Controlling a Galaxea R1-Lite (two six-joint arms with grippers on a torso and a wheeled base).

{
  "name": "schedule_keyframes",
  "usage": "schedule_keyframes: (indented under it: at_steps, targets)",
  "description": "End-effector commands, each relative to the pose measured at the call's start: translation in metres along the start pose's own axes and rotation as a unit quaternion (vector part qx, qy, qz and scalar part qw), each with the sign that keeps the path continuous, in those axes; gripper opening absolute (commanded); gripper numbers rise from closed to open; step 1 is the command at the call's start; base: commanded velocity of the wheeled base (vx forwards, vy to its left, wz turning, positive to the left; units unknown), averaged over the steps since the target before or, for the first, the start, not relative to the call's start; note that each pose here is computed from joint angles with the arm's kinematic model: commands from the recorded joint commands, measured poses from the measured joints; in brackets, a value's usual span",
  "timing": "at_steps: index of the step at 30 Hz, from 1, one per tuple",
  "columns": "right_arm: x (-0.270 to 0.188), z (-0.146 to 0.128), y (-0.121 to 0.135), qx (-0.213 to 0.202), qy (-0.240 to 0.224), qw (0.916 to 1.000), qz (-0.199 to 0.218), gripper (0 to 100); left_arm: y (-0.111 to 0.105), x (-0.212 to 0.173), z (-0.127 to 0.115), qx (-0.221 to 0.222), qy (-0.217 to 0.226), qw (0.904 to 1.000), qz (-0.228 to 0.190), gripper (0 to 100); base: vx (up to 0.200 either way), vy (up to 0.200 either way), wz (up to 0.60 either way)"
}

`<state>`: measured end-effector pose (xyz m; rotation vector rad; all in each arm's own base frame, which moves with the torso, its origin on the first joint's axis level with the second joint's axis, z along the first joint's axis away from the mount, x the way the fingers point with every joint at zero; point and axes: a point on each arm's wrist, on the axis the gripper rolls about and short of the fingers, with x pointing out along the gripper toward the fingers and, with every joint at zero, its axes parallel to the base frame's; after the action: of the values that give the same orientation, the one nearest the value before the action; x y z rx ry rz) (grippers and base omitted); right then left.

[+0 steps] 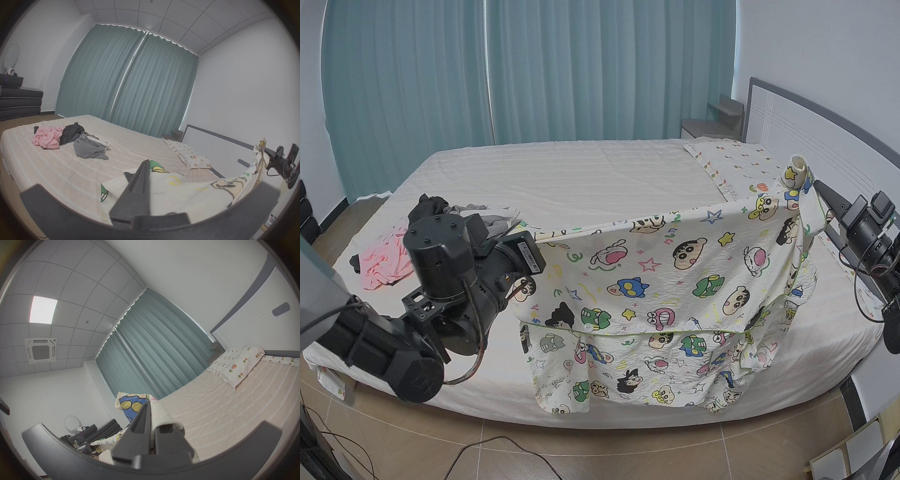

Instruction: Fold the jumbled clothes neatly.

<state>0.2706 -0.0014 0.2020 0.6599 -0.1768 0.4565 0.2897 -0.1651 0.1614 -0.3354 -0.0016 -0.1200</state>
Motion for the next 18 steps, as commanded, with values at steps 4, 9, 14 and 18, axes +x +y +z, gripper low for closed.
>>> schedule_keyframes:
  at_steps: [4, 9, 14, 18]
  targets:
    - [0.033, -0.018, -0.038, 0.009, 0.016, 0.9996, -0.021, 0, -0.001, 0.053, -0.035, 0.007, 0.011, 0.9998, 0.016, 0, 0.2, 0.0, 0.0]
    - [0.046, -0.024, -0.051, 0.011, 0.018, 0.9995, -0.025, 0, -0.003, 0.084, -0.055, 0.015, 0.022, 0.9993, 0.027, 0, 0.2, 0.0, 0.0]
    - [0.056, -0.033, -0.067, 0.015, 0.025, 0.999, -0.033, 0, 0.0, 0.107, -0.074, 0.019, 0.031, 0.9987, 0.036, 0, 0.2, 0.0, 0.0]
    - [0.065, -0.042, -0.081, 0.017, 0.031, 0.9987, -0.038, 0, 0.009, 0.128, -0.088, 0.026, 0.041, 0.9974, 0.052, 0, 0.2, 0.0, 0.0]
